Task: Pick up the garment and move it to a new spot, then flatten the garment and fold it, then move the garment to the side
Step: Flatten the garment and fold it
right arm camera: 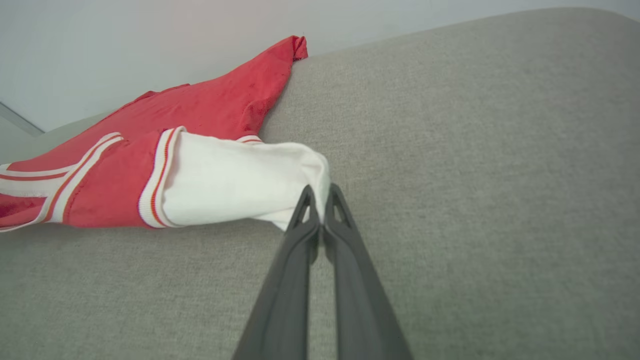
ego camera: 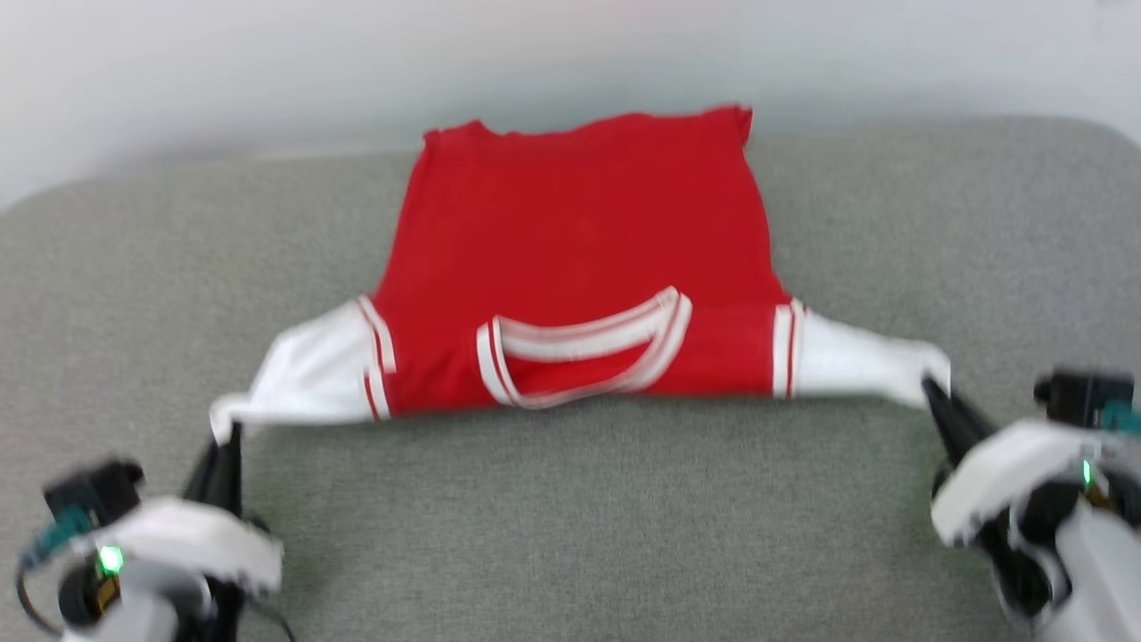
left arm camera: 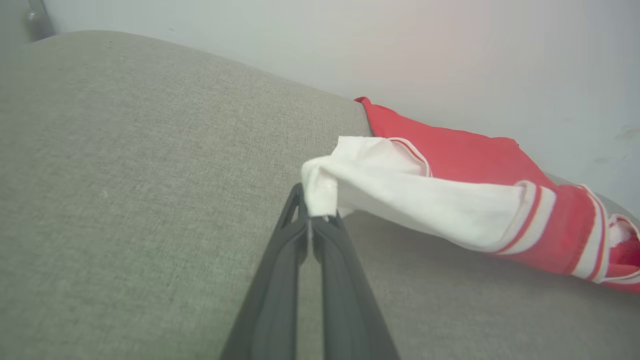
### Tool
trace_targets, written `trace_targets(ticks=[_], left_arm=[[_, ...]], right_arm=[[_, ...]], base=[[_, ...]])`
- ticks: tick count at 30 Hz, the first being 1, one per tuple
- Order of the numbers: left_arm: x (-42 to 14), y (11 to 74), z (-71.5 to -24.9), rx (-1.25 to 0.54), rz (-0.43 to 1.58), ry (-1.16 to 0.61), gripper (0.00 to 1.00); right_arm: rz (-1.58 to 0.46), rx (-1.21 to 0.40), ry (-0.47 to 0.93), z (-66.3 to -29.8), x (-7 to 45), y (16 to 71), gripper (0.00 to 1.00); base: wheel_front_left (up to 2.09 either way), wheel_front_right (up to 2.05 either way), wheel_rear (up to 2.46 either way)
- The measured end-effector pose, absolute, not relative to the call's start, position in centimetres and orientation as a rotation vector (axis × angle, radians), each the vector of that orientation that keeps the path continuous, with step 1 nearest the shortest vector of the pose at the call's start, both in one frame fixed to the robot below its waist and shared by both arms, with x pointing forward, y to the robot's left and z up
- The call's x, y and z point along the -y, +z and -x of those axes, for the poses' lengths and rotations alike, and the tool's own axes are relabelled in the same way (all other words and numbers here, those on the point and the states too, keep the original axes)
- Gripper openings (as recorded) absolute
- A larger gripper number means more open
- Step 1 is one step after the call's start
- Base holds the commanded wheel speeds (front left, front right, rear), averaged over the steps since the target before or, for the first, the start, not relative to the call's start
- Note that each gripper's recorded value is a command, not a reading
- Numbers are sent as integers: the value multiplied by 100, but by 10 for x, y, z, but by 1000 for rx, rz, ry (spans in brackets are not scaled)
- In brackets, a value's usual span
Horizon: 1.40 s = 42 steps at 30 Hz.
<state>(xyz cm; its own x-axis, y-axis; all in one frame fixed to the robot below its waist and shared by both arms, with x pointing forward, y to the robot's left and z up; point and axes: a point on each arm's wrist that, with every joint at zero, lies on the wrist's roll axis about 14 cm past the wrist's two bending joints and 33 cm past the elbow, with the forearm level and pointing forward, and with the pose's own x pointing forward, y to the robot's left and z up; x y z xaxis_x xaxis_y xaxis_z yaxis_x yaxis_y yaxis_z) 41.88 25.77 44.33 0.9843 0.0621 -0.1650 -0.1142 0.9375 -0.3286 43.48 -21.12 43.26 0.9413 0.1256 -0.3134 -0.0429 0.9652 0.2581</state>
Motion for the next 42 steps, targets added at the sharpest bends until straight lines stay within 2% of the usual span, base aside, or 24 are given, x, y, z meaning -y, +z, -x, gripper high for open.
trace_targets(ticks=[11,19,20,21,22,23,28,33,37,42], left_arm=[[-256,414,-306,-277,337,159,0],[-257,415,-279,-303,280,172,0],[-256,418,-279,-296,272,164,0],[-253,421,-280,-287,269,156,0],[-251,424,-281,-279,262,147,0],[-248,426,-281,-271,255,136,0],[-240,441,-286,-220,237,110,0],[-234,459,-303,-156,220,90,0],[-228,470,-323,-117,213,68,0],[-220,477,-344,-82,215,51,0]], right_arm=[[-378,-428,-14,-323,214,397,0],[-353,-537,-36,-279,209,383,0],[-347,-544,-28,-278,206,383,5],[-350,-535,-19,-280,203,387,33],[-351,-525,-8,-284,200,391,71],[-338,-508,3,-288,198,397,100],[-277,-344,38,-328,197,437,100],[-231,-238,67,-389,197,471,100],[-216,-252,82,-449,198,481,100],[-172,-360,122,-522,189,476,100]], base=[[0,0,0],[0,0,0],[0,0,0],[0,0,0],[0,0,0],[0,0,0],[0,0,0],[0,0,0],[0,0,0],[0,0,0]])
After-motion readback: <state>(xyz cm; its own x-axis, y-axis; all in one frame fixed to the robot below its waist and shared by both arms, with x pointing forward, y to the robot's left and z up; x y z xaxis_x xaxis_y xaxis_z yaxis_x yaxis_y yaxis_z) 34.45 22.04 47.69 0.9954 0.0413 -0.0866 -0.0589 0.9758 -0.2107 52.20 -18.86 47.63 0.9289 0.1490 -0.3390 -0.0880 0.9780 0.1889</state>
